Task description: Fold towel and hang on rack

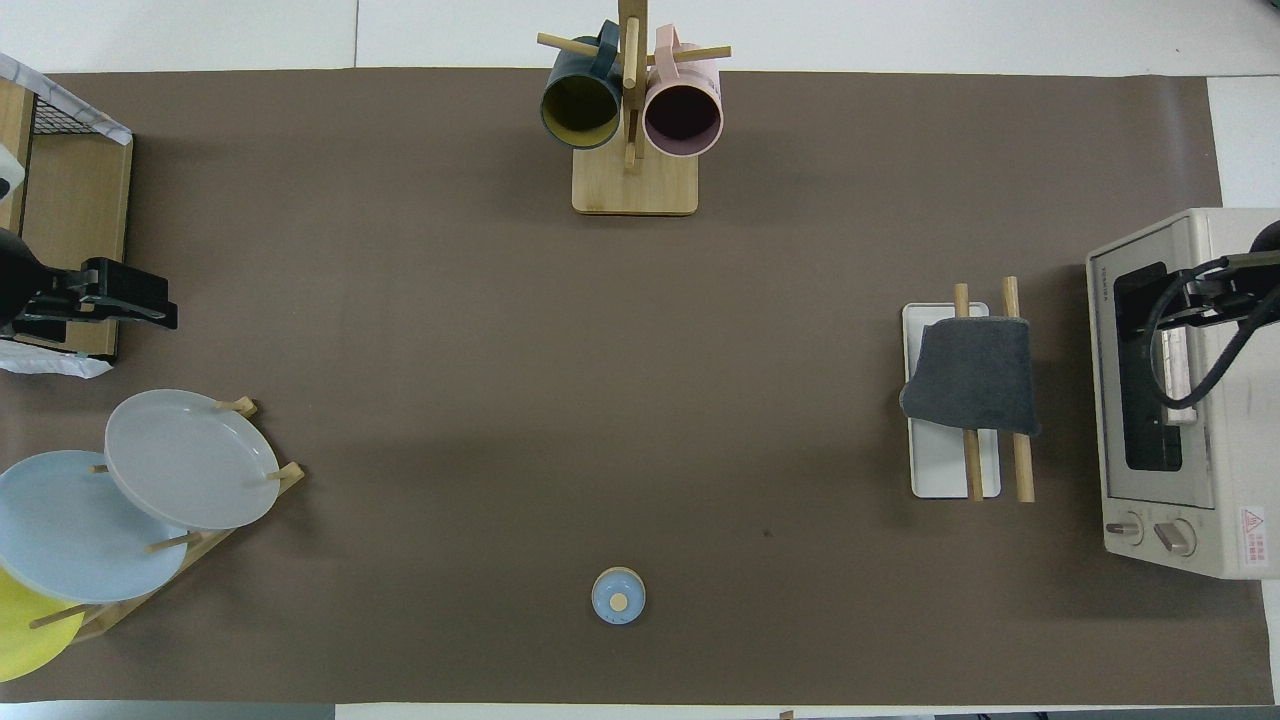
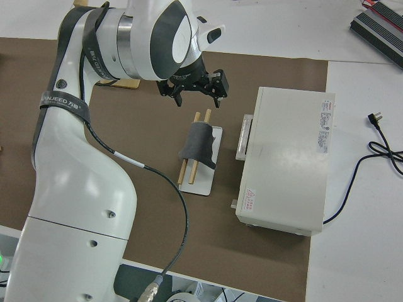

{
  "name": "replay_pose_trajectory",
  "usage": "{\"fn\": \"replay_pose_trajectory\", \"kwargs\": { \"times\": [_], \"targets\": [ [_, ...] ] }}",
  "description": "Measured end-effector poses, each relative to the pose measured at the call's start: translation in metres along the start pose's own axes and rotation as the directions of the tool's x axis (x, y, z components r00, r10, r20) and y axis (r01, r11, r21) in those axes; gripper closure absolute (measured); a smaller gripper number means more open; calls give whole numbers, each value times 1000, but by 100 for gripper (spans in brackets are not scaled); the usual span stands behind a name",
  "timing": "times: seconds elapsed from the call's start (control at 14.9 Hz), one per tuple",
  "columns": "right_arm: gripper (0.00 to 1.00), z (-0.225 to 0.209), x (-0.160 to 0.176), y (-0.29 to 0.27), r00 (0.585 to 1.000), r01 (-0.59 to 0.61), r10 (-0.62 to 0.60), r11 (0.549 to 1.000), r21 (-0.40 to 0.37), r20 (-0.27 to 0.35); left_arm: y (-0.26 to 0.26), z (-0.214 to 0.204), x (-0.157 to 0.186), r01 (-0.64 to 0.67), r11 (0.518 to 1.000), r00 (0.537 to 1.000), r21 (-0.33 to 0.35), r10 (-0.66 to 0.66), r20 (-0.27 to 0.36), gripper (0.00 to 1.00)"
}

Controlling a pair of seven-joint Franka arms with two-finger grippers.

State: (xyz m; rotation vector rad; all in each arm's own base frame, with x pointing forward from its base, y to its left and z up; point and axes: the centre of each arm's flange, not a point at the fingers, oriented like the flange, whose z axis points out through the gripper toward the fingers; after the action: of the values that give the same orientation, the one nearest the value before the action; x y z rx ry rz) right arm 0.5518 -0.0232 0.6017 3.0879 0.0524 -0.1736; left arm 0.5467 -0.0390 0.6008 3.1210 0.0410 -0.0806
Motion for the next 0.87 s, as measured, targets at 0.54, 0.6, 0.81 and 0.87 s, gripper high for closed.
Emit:
{"fn": "replay_pose_trajectory", "kwargs": {
  "times": [0.54, 0.6, 0.81, 0.87],
  "targets": [
    [0, -5, 0, -6, 1000, 3, -2, 1000, 15, -12, 0, 0, 0, 0, 1000, 1000, 0, 0, 0, 0],
    [0, -8, 0, -5, 1000, 2, -2, 1000, 14, -18, 0, 0, 0, 0, 1000, 1000, 0, 0, 0, 0],
    [0, -16, 0, -5, 999, 2, -2, 1000, 13, -36, 0, 0, 0, 0, 1000, 1000, 0, 0, 0, 0],
    [0, -17, 0, -5, 999, 2, -2, 1000, 13, -37, 0, 0, 0, 0, 1000, 1000, 0, 0, 0, 0]
  ]
}}
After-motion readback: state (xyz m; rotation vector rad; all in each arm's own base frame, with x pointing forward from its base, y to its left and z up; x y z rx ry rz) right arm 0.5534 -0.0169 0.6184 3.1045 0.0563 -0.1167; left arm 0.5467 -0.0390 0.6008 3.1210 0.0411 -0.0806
